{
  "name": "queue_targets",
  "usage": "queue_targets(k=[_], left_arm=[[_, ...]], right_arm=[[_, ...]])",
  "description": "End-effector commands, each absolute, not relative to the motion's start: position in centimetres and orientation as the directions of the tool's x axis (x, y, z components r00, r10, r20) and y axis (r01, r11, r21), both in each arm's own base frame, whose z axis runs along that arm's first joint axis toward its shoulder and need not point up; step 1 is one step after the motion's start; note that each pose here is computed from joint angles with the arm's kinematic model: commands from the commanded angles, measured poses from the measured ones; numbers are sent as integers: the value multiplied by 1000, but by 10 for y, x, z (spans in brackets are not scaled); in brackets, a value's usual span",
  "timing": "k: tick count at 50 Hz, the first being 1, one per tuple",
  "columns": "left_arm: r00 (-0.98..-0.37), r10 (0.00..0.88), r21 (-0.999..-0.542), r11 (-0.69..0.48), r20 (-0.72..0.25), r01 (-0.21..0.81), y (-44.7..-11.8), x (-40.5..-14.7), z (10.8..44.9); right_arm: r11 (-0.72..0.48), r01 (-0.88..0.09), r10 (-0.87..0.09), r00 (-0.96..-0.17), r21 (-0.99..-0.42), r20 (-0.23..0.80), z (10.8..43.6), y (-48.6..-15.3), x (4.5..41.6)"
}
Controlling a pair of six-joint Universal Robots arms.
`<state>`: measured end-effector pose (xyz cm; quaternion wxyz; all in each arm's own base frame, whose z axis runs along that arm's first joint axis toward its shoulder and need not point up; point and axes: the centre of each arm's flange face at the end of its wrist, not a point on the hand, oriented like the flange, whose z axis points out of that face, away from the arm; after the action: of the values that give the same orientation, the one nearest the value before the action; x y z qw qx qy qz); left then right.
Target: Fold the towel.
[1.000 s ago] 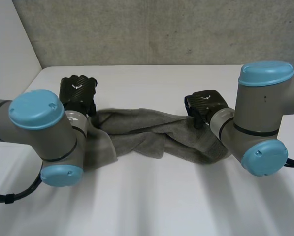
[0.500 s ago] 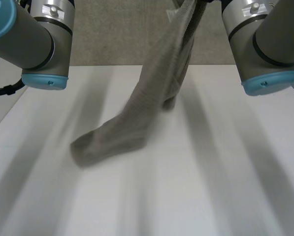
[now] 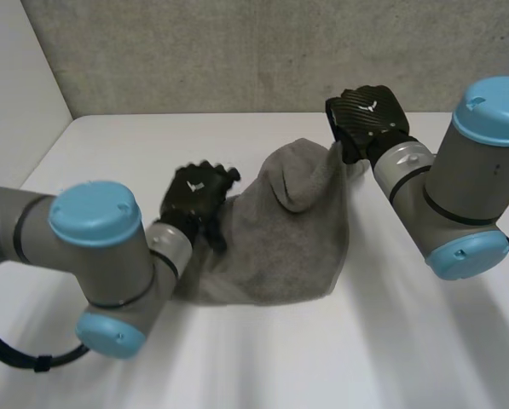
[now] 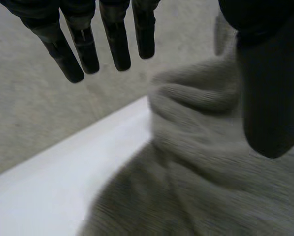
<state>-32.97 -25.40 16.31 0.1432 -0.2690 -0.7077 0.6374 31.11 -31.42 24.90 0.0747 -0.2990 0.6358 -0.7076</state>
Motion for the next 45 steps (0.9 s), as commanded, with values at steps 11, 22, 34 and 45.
queue_targets(k=[11,22,34,45], left_arm=[[-754,635,-921,173,-167,350,-212,-323,132],[-742,641,-912,158,-198,379,-217,-326,122],[-723,633,-906,79,-277,416,-225,-329,127],[-752,599,-942,-13,-276,336,-209,-314,190]], right_arm=[[-69,-382,-409,-832,-922,375,218,-333,260],[-45,-390,-417,-829,-920,372,209,-330,258],[-39,-392,-413,-831,-919,372,209,-329,257],[-25,-407,-416,-826,-913,380,246,-313,242]])
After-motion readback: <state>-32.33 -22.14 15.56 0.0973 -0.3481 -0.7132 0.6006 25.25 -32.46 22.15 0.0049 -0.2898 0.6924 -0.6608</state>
